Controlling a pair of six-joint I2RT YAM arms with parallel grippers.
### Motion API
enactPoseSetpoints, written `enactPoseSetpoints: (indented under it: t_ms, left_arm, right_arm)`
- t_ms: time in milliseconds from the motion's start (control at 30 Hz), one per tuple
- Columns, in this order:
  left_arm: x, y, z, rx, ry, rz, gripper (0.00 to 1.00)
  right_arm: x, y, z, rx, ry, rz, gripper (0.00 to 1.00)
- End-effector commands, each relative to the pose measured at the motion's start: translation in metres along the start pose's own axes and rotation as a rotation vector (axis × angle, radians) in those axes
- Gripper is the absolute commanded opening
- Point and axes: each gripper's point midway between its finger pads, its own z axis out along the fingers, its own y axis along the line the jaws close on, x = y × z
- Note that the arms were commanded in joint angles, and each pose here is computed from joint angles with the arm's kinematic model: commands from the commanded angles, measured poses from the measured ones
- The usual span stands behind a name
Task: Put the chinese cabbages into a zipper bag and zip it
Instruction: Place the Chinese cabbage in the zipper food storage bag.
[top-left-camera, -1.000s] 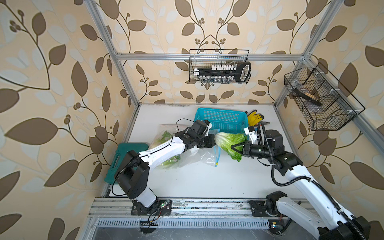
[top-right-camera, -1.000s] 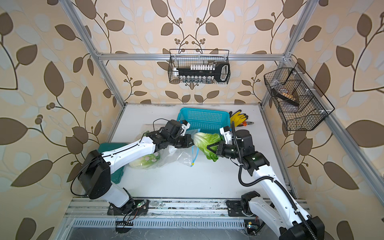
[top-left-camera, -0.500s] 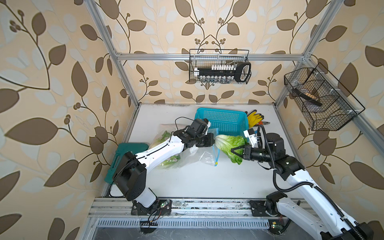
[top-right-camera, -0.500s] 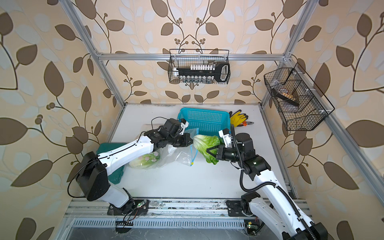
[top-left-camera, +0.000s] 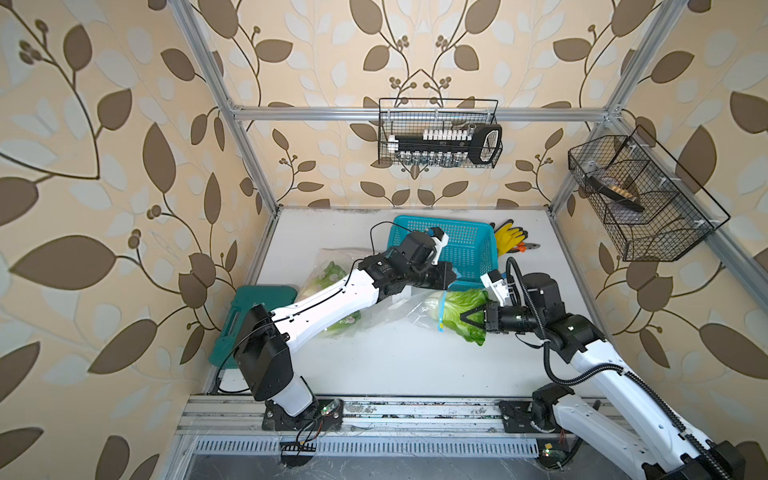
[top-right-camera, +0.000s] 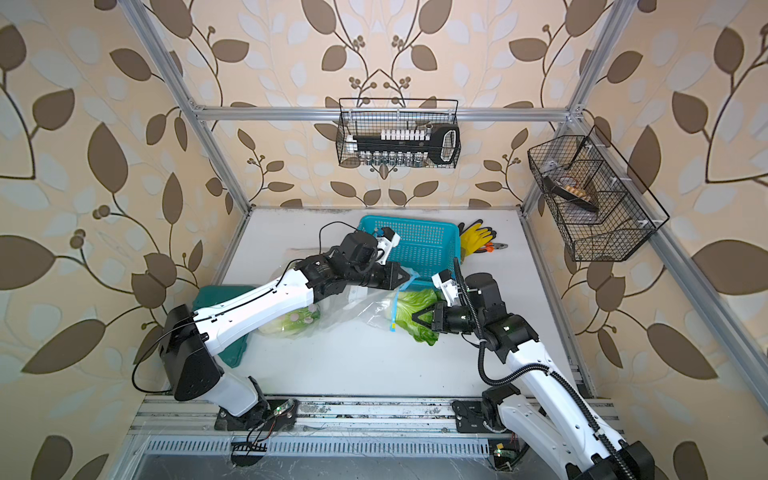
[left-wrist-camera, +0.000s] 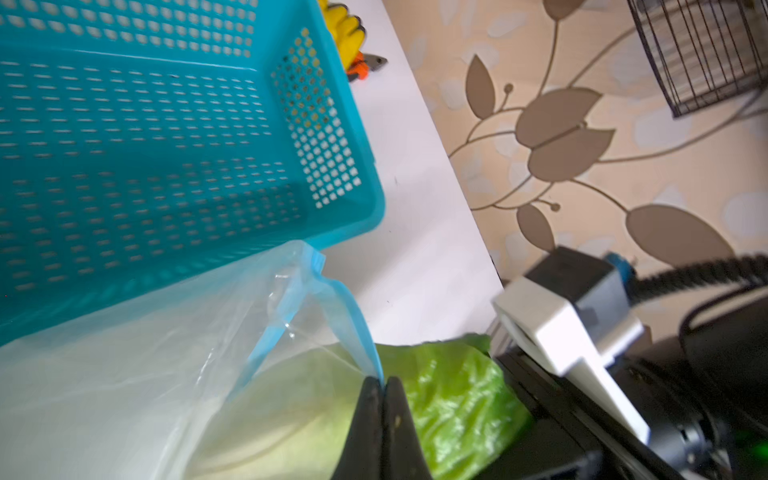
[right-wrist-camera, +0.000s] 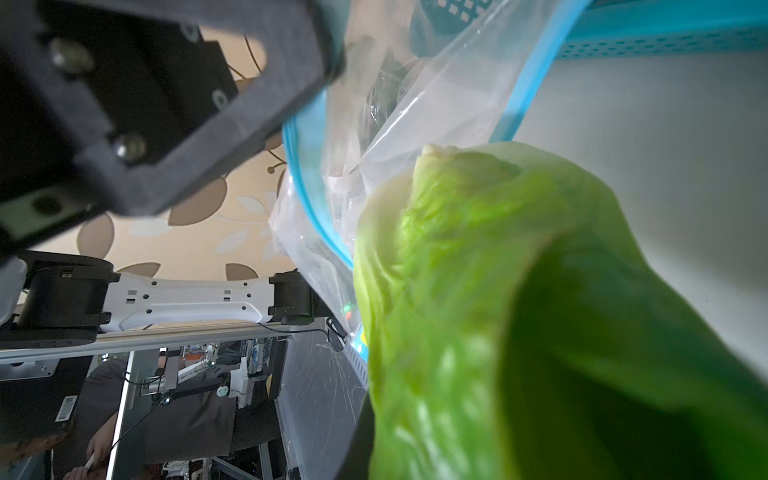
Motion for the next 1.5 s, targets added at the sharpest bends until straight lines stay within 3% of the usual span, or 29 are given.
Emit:
enactPoseSetpoints:
  t_ms: [0,233,533,733,800,933,1067,1133,1200,1367,1467]
  left_arm:
    - [0.02,-0.015,-0.007,0.022,0.057,0.073,0.0]
    - [0.034,-0.012,-0.038,0.015,0.017,0.083,0.0]
    - [0.013,-0.002,-0.061,-0.006,-0.058,0.053,0.0]
    - [-0.018,-0.015,-0.084,0.079,-0.154,0.014,0.0]
    - [-0.02,-0.027,-0.082,0.136,-0.145,0.007,0.0]
    - [-0.02,-0.044,-0.074,0.175,-0.139,0.03,0.0]
    - [-0.025,-0.06,-0.068,0.203,-0.124,0.07,0.0]
    - [-0.033,-0.064,-0.071,0.193,-0.138,0.1,0.0]
    - [-0.035,-0.06,-0.069,0.162,-0.138,0.136,0.0]
    - [-0.023,-0.06,-0.061,0.205,-0.109,0.174,0.0]
    - [-0.023,-0.06,-0.069,0.215,-0.145,0.174,0.0]
  right_arm:
    - [-0.013,0.024,-0.006,-0.11,-0.024,-0.043,0.0]
    - [-0.04,0.073,-0.028,-0.366,-0.103,0.019,0.0]
    - [-0.047,0.092,-0.045,-0.461,-0.137,0.026,0.0]
    - [-0.056,0.1,-0.049,-0.491,-0.166,0.043,0.0]
    - [-0.06,0.093,-0.04,-0.458,-0.176,0.068,0.0]
    - [-0.054,0.062,-0.015,-0.263,-0.144,0.073,0.0]
    - [-0.054,0.035,-0.018,-0.07,-0.172,0.028,0.0]
    - [-0.053,0.035,-0.021,-0.052,-0.169,0.0,0.0]
    - [-0.051,0.048,-0.023,-0.105,-0.143,-0.026,0.0]
    - [-0.047,0.111,-0.049,-0.407,-0.1,-0.064,0.0]
    - [-0.058,0.119,-0.057,-0.469,-0.114,-0.026,0.0]
